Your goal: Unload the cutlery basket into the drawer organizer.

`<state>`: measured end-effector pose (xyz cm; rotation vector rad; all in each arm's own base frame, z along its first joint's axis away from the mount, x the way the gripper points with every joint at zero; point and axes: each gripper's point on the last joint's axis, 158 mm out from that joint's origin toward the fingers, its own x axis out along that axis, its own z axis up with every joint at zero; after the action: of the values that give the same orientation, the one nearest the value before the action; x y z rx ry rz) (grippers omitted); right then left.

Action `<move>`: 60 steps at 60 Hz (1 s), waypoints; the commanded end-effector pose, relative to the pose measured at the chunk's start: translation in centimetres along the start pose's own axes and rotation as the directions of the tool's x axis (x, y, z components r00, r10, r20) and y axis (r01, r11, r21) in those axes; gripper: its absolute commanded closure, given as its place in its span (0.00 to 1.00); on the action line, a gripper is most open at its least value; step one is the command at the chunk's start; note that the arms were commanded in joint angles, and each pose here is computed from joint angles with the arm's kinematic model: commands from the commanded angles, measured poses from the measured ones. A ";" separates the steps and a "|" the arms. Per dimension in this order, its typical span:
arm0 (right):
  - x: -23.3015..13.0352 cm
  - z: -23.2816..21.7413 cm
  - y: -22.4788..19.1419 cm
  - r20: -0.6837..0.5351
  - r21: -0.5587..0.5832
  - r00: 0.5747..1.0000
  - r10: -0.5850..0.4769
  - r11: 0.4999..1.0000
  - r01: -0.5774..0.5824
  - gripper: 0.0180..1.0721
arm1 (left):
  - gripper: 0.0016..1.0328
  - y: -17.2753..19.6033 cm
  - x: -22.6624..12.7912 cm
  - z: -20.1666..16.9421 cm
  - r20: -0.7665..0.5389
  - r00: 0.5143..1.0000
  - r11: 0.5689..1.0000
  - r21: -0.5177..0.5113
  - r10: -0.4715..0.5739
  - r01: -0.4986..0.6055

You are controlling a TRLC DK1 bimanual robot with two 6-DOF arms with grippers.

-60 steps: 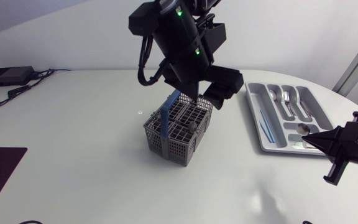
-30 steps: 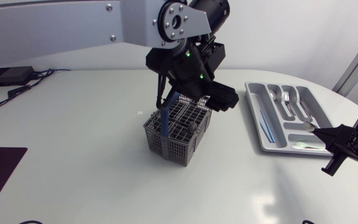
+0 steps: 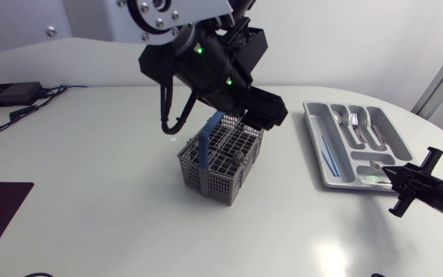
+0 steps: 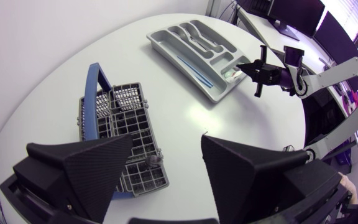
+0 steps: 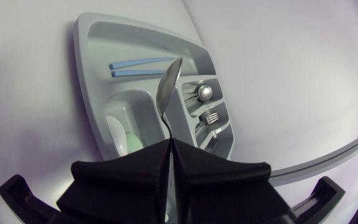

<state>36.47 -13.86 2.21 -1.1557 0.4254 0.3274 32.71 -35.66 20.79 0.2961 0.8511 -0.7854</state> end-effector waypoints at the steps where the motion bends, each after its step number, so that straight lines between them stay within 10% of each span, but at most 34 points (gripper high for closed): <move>1: 0.5 0.0 1.4 -0.007 -0.058 1.000 0.015 0.998 -0.016 0.95 | 0.11 0.0 -0.8 -0.6 0.009 1.000 1.000 0.027 0.006 -0.006; 25: 2.4 -2.5 3.0 -0.108 -0.121 0.994 0.011 0.992 -0.024 0.92 | 0.11 0.3 -1.8 -1.7 0.023 1.000 1.000 0.029 0.009 -0.010; 37: 1.3 -2.4 2.5 -0.124 -0.113 0.992 -0.006 0.994 -0.008 0.33 | 0.11 0.7 -2.6 -1.8 0.034 0.999 1.000 0.027 0.015 -0.016; 60: -2.9 2.9 -0.4 -0.067 -0.091 0.995 -0.070 0.994 0.064 0.21 | 0.11 1.4 -4.7 -2.4 0.061 0.998 1.000 0.014 0.027 -0.028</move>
<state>35.13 -12.15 4.28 -1.2854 0.4360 0.2502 30.57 -32.15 22.38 0.2854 0.7987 -0.7819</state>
